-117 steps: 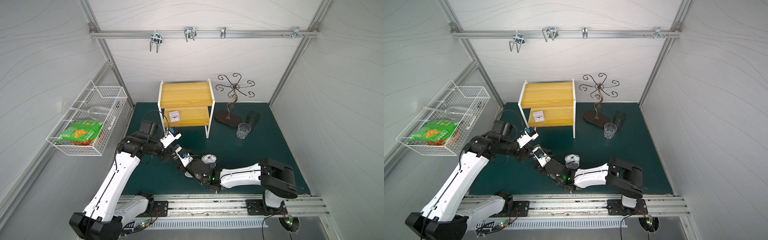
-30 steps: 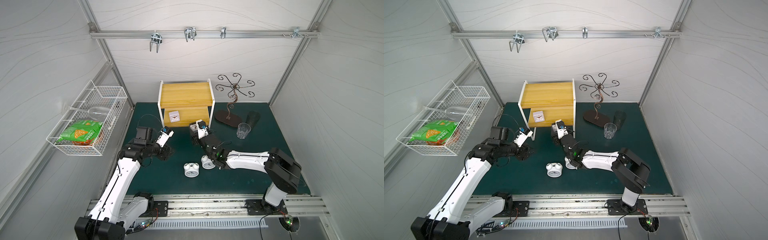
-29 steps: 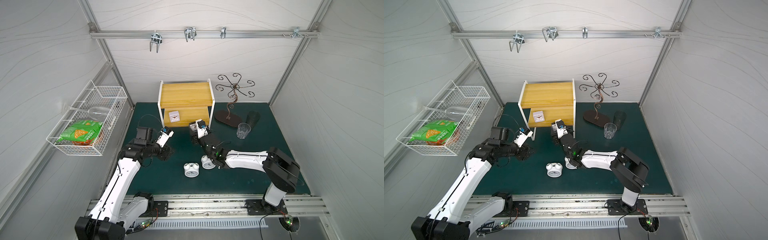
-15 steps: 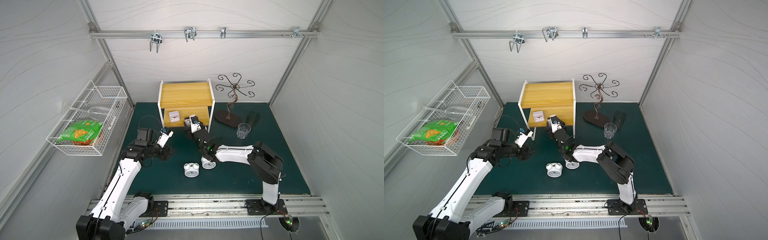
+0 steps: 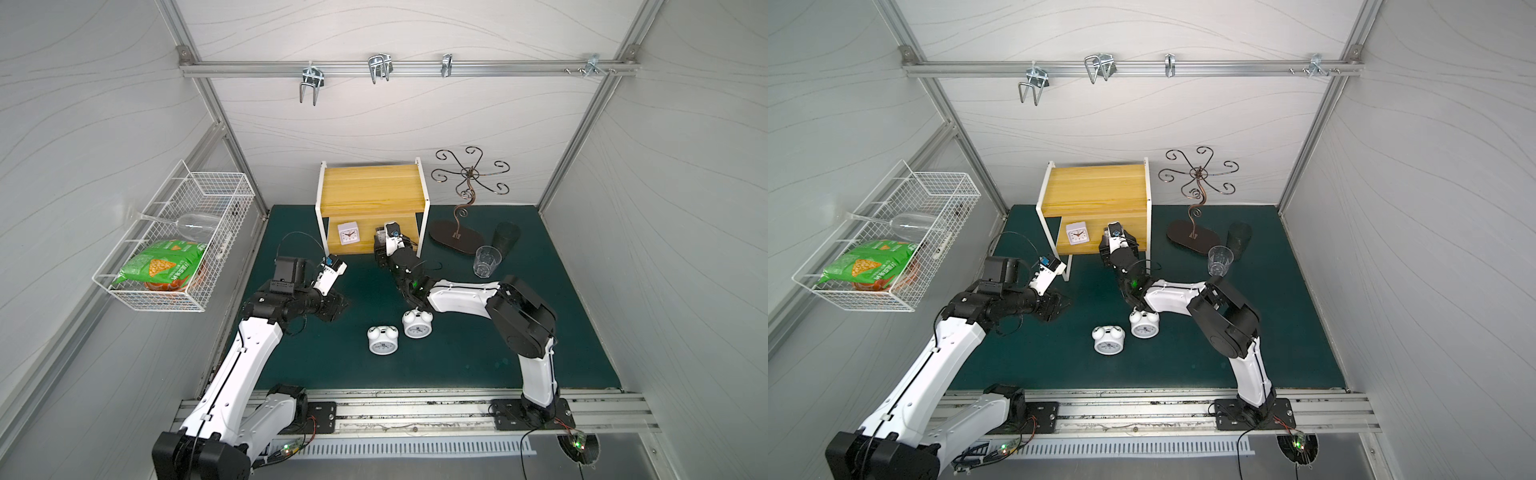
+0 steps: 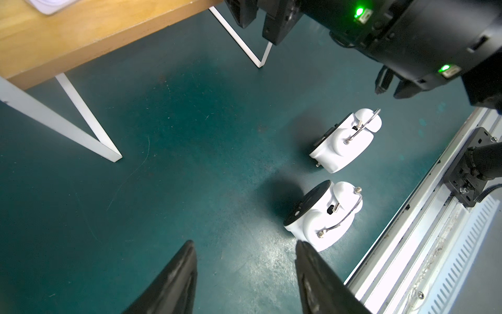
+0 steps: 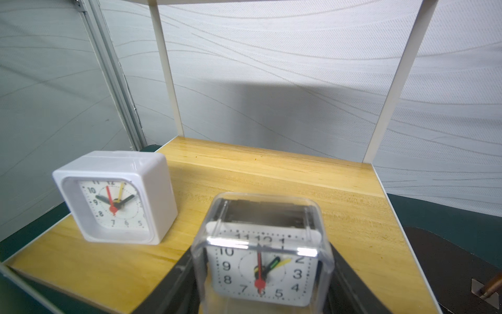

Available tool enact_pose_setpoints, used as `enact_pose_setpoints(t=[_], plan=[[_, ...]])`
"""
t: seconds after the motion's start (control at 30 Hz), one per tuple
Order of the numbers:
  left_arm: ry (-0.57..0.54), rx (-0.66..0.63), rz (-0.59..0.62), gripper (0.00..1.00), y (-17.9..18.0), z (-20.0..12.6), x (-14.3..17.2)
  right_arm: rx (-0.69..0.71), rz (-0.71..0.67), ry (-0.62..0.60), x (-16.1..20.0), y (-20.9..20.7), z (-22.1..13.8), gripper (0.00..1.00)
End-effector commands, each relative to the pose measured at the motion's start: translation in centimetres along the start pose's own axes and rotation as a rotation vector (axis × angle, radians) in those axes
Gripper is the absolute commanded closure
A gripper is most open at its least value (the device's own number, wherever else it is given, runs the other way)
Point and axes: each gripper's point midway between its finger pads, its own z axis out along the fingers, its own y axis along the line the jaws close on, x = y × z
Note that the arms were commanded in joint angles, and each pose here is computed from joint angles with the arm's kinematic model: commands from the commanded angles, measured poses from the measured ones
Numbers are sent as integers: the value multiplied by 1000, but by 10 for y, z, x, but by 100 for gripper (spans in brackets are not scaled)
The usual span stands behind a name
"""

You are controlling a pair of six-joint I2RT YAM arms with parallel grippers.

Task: Place the alarm clocks on the shelf by style
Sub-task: Place the alarm on the shelf.

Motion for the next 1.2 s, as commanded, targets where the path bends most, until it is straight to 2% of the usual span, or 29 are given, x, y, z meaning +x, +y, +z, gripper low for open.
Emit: enact_pose_setpoints(t=[0.0,0.67,1.03,1.17], plan=[[-39,13,29,39,-2,-3,-9,22,13,2,1,-7,10,45],[-37,17,39,39,-3,-3,-11,33,1,43,12,-13,28,39],[-42,15,43,39,-3,-4,-13,35,5,29,3,-14,25,29],[-42,18,43,39,-3,-4,-13,35,4,20,-2,-14,21,21]])
